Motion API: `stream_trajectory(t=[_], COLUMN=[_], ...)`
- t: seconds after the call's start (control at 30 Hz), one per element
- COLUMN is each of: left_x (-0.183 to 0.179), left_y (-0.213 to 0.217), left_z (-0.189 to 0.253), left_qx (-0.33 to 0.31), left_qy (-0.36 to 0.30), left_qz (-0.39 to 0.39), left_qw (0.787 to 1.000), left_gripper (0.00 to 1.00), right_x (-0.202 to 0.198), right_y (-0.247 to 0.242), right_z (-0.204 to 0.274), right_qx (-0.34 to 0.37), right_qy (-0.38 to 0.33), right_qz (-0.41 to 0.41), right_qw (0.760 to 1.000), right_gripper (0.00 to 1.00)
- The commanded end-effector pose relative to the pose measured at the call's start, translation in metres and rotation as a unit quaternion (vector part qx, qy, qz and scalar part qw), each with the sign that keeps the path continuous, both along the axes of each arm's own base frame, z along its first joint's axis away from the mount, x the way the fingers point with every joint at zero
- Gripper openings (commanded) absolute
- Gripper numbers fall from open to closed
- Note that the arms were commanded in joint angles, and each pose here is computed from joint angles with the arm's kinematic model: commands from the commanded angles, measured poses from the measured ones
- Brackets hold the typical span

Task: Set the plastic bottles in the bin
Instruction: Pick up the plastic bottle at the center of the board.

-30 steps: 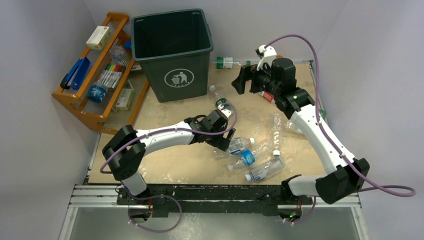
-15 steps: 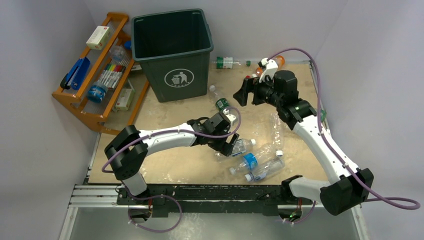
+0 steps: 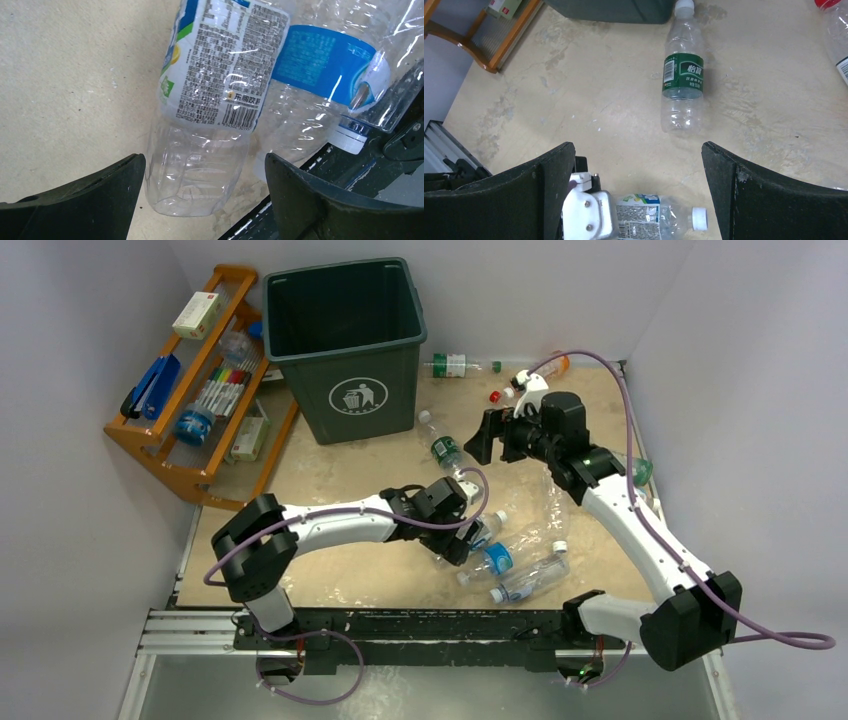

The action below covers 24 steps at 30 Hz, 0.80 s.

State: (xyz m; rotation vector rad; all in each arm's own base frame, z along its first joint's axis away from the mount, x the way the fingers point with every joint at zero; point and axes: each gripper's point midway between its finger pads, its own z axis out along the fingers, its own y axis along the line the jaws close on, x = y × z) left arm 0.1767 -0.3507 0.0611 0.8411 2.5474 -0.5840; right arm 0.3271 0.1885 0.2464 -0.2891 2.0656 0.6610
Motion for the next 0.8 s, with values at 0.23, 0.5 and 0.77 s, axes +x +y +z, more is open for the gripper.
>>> stream_trajectory(t=[0.23,0.5,0.77], left_x=[-0.007,0.006,0.007], left_y=[-0.01,-0.005,-0.01], left_z=[-0.012,-0.022,-0.018], left_qx=[0.012,0.039,0.023], left_qy=[-0.015,-0.044,-0.044], left_qz=[0.003,0.033,0.041], left_qw=[1.0,0.998,0.998], left_gripper=[0.89,0.84,0.58], right_x=[-0.005,-0.011,-0.018], right_y=[0.002,-0.001,0.0], right_z=[0.01,0.004,0.002], right_qx=[0.018,0.016,0.024], right_qy=[-0.025,-0.024,-0.023], right_qz=[0.011,0.009,0.019], right_qw=[0.999,1.0,0.999], right_gripper=[0.99,0.99,0.99])
